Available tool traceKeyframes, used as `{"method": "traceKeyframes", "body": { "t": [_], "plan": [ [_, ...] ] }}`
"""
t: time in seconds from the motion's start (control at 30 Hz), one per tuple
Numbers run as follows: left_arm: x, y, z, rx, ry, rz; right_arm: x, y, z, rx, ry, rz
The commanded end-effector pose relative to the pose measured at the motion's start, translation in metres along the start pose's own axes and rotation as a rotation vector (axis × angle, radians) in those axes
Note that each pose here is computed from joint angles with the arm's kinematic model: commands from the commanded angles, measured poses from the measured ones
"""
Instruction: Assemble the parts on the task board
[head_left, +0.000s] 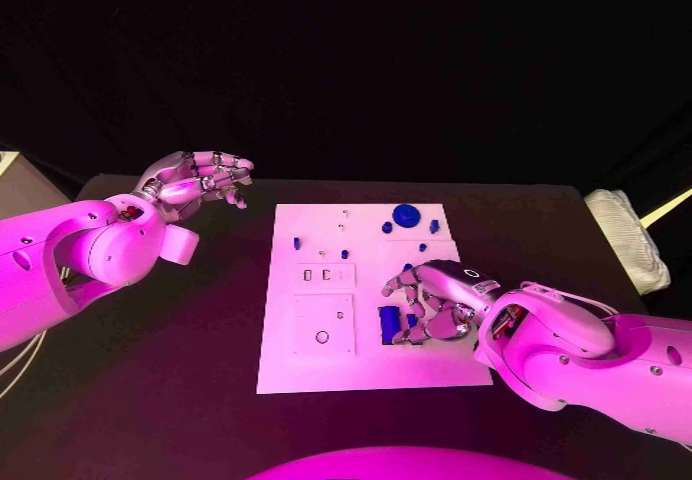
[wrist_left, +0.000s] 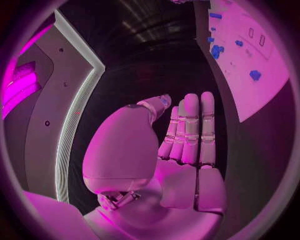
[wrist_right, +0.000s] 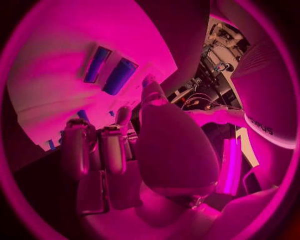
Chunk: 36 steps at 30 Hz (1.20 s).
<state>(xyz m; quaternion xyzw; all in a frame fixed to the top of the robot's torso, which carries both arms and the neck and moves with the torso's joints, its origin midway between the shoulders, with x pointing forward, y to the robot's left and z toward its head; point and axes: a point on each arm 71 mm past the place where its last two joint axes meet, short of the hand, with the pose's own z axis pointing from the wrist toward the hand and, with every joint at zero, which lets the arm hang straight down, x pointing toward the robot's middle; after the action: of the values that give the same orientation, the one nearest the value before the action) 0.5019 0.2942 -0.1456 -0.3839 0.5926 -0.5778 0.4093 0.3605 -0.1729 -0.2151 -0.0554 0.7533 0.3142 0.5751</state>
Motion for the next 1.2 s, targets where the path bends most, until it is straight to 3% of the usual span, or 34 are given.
{"method": "traceKeyframes", "body": {
  "t": [0.03, 0.57, 1.2],
  "plan": [
    [0.0021, -0.0011, 0.0001, 0.009, 0.017, -0.005, 0.007, -0.002, 0.001, 0.037, 0.047, -0.076],
    [0.0021, -0.0011, -0.0001, 0.008, 0.018, -0.005, 0.025, -0.008, 0.004, 0.095, 0.096, -0.105],
    [0.0019, -0.0008, -0.0002, 0.005, 0.019, -0.006, 0.021, -0.005, 0.005, 0.08, -0.008, -0.051]
  ]
}}
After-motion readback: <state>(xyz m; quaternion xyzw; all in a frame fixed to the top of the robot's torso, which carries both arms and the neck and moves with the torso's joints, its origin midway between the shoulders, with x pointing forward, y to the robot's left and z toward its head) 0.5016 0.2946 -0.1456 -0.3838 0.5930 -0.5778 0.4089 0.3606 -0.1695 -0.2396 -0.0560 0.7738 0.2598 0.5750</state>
